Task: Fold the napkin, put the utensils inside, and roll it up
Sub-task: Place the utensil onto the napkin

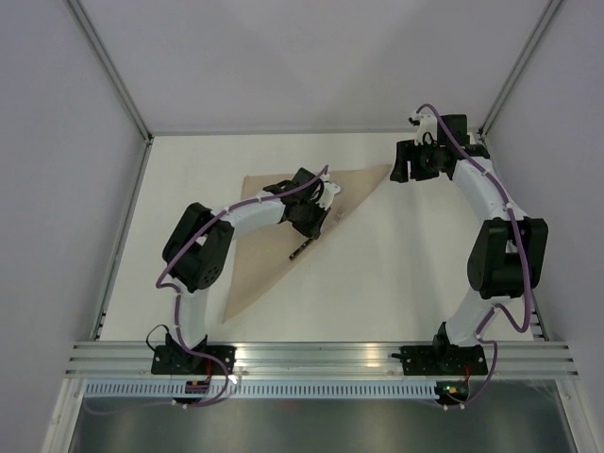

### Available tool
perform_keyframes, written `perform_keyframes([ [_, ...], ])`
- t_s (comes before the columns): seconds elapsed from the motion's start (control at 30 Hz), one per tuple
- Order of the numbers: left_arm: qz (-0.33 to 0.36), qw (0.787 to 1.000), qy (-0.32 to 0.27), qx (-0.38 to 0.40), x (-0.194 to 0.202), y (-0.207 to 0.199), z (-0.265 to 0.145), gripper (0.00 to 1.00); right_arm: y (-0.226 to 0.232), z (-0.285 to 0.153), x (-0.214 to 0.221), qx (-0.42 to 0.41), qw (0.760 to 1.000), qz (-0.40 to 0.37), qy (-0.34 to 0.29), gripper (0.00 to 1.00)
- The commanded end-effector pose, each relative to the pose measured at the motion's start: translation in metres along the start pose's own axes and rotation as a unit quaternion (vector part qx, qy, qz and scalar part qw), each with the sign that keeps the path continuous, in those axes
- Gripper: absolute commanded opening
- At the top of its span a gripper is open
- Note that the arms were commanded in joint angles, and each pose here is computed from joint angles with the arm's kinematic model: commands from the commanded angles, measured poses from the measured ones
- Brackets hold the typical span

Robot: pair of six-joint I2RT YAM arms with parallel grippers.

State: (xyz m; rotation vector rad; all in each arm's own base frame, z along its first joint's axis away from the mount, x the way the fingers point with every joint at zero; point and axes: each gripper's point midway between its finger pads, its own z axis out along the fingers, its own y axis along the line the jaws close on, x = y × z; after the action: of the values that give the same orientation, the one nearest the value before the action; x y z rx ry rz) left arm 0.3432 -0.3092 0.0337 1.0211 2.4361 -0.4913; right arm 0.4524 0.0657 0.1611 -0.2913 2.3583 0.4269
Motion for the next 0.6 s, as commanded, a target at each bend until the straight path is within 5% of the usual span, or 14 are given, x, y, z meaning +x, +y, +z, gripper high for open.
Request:
perform_keyframes([
  [0.0,-0.025,1.0,-0.002,-0.014,0.0012,0.0039,0.0074,0.02,0.0042,-0.0074,-0.0069,-0.003,1.0,-0.004,-0.015,0.72],
  [0.57,-0.026,0.999,0.009,-0.036,0.0085,0.0119,0.0138,0.02,0.0045,-0.0064,-0.0035,-0.005,1.0,-0.003,-0.011,0.72],
])
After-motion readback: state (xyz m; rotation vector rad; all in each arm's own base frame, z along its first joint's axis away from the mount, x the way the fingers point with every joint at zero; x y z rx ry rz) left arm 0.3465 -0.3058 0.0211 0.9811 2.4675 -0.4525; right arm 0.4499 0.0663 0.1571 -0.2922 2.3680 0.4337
